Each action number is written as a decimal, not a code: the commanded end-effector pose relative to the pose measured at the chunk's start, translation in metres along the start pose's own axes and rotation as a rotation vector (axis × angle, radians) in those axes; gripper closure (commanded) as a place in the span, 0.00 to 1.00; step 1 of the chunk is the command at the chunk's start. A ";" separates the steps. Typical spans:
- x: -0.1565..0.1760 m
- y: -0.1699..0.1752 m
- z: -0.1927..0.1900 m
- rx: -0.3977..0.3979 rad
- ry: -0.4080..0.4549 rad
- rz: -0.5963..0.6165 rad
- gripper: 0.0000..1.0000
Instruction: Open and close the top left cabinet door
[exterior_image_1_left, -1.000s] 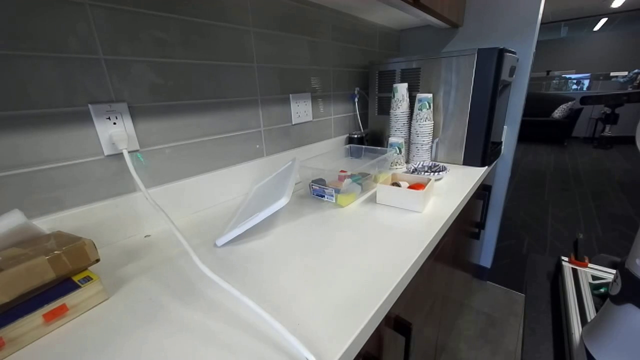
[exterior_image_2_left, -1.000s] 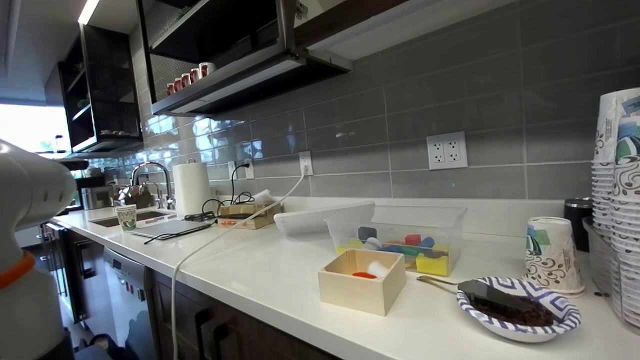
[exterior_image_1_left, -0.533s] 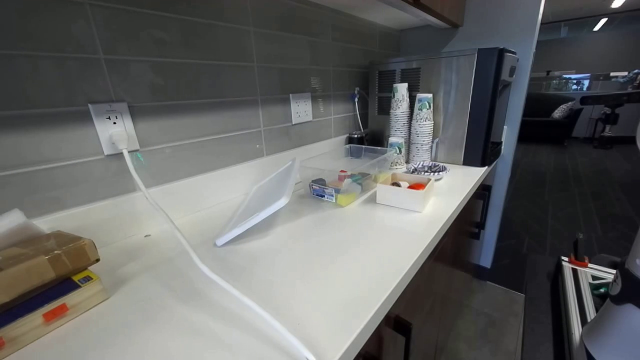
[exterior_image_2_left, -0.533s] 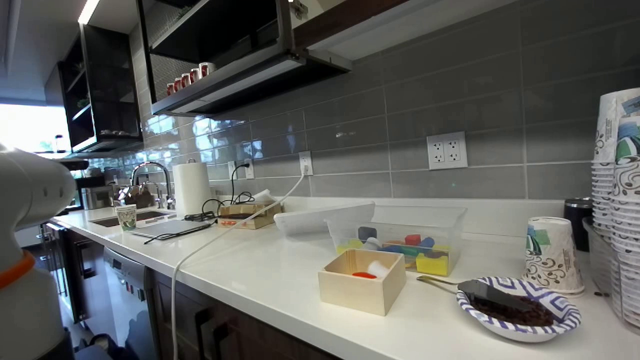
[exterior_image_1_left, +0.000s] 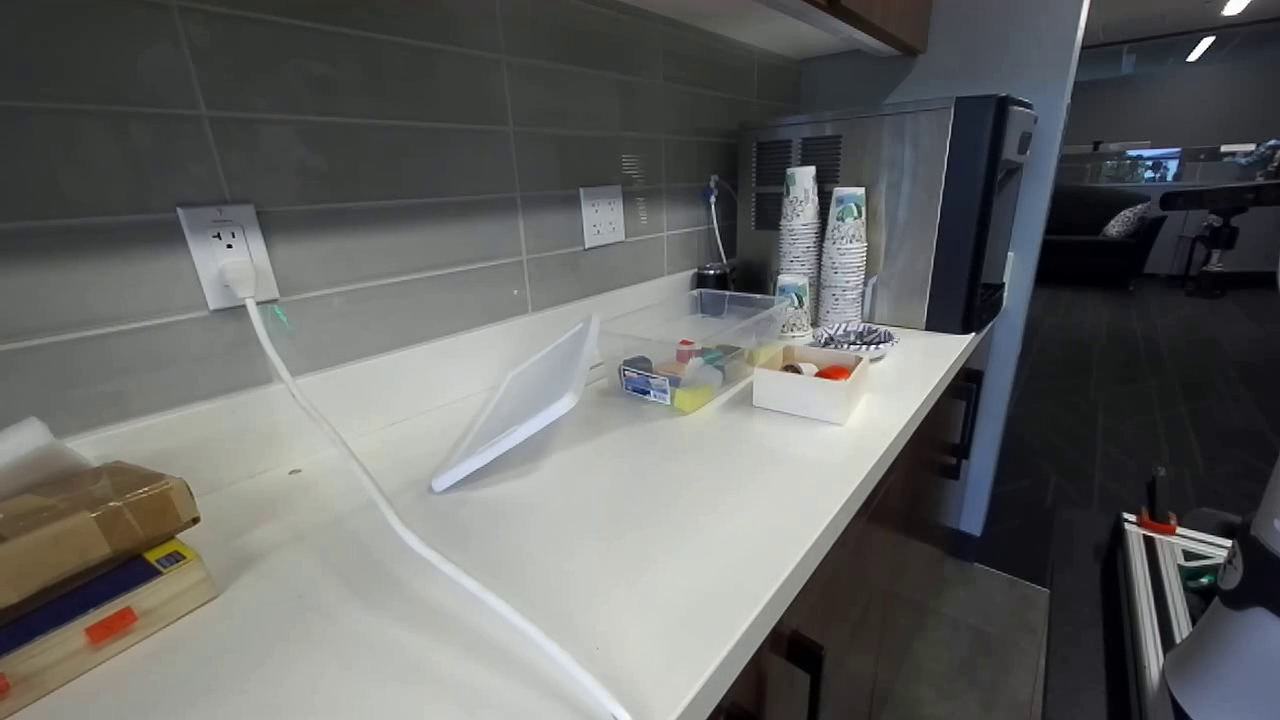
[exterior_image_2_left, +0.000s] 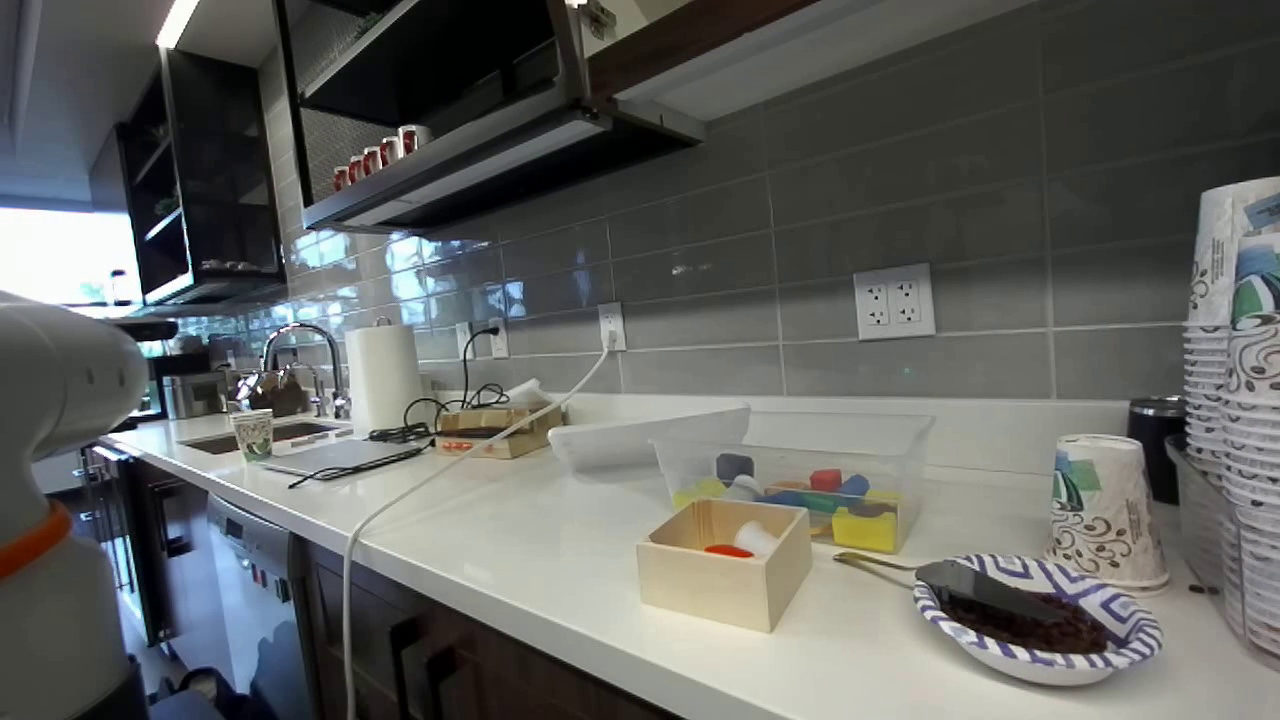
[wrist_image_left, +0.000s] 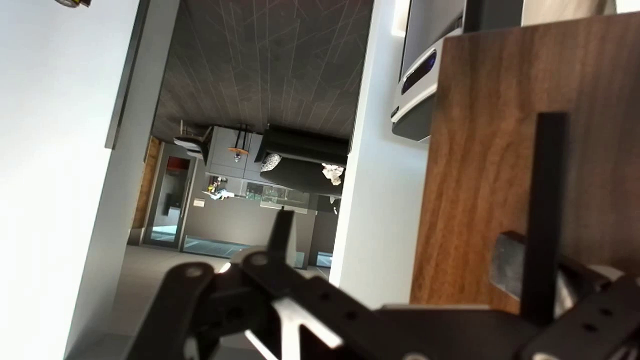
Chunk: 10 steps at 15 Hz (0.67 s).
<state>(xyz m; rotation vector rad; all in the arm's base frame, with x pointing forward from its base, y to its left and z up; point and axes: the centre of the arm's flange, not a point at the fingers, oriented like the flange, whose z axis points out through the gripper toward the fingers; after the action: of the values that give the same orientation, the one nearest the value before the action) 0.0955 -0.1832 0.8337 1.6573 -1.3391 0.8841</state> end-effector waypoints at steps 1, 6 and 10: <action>-0.022 0.009 0.001 -0.019 -0.009 0.002 0.00; -0.027 0.011 0.000 -0.019 -0.008 0.004 0.00; -0.024 0.009 0.001 -0.022 -0.005 0.004 0.00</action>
<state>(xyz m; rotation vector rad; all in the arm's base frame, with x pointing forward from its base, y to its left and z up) 0.0900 -0.1763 0.8248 1.6530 -1.3398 0.8779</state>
